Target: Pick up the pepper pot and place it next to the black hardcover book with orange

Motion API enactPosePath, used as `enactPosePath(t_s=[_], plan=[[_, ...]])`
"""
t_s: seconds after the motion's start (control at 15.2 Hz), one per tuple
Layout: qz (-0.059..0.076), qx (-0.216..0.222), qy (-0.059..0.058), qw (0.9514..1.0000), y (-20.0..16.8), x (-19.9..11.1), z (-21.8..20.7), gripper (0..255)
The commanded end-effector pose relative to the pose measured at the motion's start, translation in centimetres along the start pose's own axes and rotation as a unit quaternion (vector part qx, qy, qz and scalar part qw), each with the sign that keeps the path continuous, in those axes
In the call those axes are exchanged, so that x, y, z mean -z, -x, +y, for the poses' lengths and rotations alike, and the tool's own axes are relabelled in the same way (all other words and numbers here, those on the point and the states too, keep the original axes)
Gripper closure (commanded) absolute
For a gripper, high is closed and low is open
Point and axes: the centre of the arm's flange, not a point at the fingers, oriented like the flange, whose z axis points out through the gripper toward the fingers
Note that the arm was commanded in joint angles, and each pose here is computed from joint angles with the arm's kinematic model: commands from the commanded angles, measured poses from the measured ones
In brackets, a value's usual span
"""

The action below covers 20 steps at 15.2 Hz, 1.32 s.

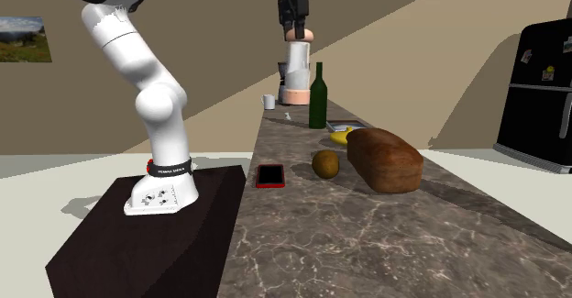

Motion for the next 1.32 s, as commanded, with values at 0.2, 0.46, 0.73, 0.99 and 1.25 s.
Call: enactPosePath(t_s=[0.2,0.46,0.73,0.99,1.25], plan=[[0.0,0.0,0.0,1.0,-0.2,2.7,0.0,255],[0.0,0.0,0.0,1.0,-0.4,4.8,-0.1,255],[0.0,0.0,0.0,1.0,-2.3,3.6,-3.2,255],[0.0,0.0,0.0,1.0,-4.9,1.6,-7.4,255],[0.0,0.0,0.0,1.0,-7.5,-0.3,-11.6,255]])
